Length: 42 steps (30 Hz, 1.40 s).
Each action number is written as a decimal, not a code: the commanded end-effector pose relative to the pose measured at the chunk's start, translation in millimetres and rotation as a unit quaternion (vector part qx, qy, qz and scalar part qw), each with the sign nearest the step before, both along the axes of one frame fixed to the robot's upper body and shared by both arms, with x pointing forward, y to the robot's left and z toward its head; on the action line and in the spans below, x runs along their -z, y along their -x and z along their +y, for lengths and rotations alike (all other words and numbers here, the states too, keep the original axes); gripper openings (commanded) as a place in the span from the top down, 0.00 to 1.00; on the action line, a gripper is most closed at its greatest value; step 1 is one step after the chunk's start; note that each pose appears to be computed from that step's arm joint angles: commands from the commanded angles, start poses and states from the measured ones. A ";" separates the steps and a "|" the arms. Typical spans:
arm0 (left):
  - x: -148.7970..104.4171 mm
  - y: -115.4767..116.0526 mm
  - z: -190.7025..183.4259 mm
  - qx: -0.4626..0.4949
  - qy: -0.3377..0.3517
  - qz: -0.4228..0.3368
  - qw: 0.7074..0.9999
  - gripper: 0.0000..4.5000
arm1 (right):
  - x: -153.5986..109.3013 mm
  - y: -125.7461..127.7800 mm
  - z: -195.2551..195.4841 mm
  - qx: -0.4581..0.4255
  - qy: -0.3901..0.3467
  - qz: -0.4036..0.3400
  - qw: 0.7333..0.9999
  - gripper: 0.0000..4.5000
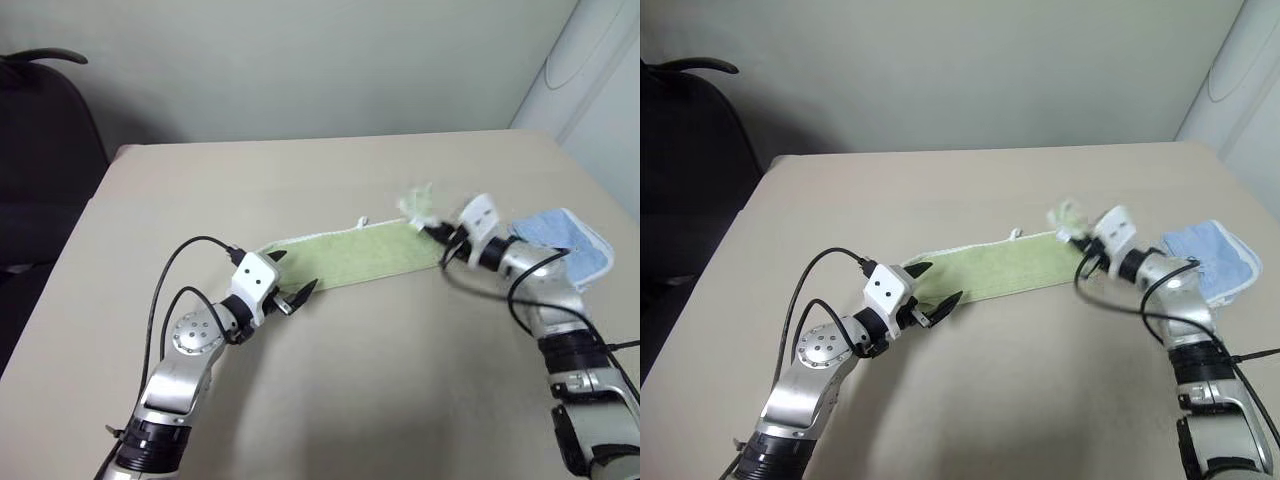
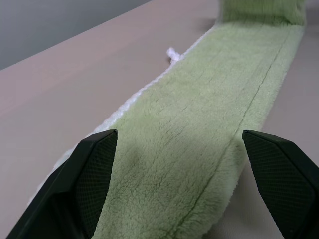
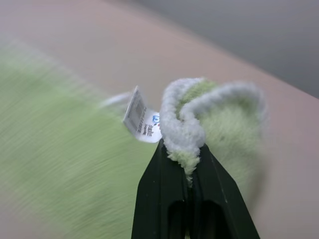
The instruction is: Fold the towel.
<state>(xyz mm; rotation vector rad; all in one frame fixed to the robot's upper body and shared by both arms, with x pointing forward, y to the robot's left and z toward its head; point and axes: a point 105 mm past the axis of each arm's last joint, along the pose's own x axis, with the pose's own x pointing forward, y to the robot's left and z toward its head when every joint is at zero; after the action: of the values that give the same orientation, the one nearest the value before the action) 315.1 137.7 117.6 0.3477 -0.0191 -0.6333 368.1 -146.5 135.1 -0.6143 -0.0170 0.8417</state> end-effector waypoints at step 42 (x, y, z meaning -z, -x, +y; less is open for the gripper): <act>-12.9 58.0 32.8 -0.093 0.316 0.185 0.926 0.04 | 26.4 -32.9 2.8 0.063 -0.201 0.123 0.970 0.99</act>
<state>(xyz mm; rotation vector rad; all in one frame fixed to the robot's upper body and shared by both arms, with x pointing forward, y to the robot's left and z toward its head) 264.2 173.4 120.9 -0.3982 0.1715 -0.4593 396.1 -143.3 96.0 -0.1114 0.1291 0.7728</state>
